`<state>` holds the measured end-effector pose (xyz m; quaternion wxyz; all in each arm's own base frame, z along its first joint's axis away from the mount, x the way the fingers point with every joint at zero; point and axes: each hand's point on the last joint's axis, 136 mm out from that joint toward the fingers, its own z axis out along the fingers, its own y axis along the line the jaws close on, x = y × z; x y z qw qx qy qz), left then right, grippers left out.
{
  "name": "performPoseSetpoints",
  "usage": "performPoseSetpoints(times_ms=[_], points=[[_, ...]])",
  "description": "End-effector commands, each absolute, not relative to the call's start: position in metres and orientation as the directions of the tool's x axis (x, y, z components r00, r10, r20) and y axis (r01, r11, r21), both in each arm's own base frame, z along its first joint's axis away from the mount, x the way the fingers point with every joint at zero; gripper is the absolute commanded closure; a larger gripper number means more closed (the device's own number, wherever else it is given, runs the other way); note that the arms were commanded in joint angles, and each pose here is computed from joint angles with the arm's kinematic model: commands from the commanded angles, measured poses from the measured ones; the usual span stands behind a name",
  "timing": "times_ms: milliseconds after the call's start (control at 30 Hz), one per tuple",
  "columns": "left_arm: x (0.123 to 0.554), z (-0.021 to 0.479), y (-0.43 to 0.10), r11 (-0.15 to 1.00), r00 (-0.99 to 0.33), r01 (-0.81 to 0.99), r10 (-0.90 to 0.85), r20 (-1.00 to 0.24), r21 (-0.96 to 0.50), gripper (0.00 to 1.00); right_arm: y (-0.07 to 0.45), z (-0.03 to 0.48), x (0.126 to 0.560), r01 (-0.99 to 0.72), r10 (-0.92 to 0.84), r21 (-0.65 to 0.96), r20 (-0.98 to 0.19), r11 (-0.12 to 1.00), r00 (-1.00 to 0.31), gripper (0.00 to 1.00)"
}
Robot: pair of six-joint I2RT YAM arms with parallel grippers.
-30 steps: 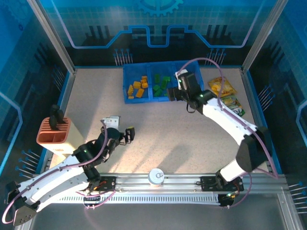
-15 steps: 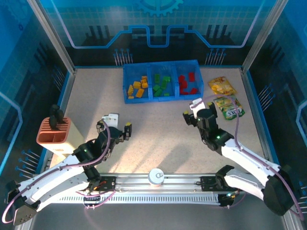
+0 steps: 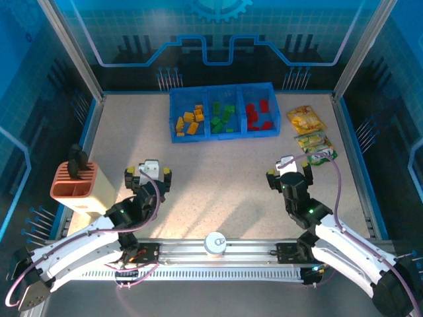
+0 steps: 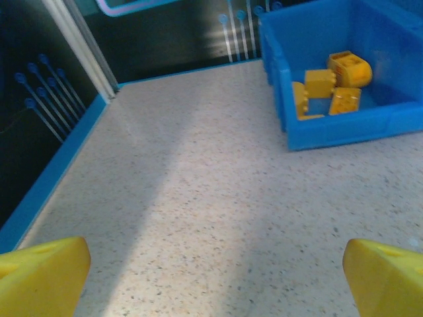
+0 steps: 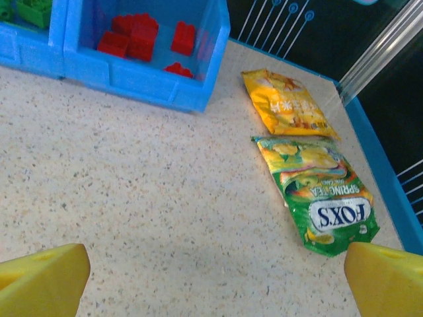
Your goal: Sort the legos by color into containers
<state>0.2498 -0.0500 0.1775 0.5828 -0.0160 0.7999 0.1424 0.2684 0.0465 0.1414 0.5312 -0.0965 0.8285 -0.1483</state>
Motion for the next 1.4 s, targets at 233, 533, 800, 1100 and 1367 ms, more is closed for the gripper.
performPoseSetpoints(times_ms=[233, 533, 800, 1100, 1367], points=[[0.245, 0.174, -0.021, 0.893, -0.279, -0.332, 0.215, -0.936, 0.304, 0.01, 0.039, 0.114, 0.251, 0.006, -0.275, -0.321, -0.821, 0.947, -0.501, 0.00], [0.241, 0.147, -0.007, 0.869, -0.330, -0.358, 0.225, -0.917, 0.342, 0.01, 0.041, 0.114, 0.251, -0.002, -0.278, -0.319, -0.821, 0.948, -0.498, 0.00], [0.247, 0.157, -0.009, 0.902, -0.218, -0.343, 0.195, -0.956, 0.262, 0.01, 0.033, 0.124, 0.271, 0.060, -0.214, -0.262, -0.883, 0.963, -0.417, 0.00], [0.251, 0.163, -0.006, 0.937, -0.089, -0.312, 0.137, -0.987, 0.158, 0.01, 0.016, 0.143, 0.284, 0.145, -0.097, -0.130, -0.972, 0.981, -0.215, 0.00], [0.257, 0.161, -0.005, 0.958, -0.058, -0.264, 0.097, -0.994, 0.109, 0.01, 0.001, 0.146, 0.287, 0.198, -0.027, -0.056, -0.989, 0.979, -0.145, 0.00]])
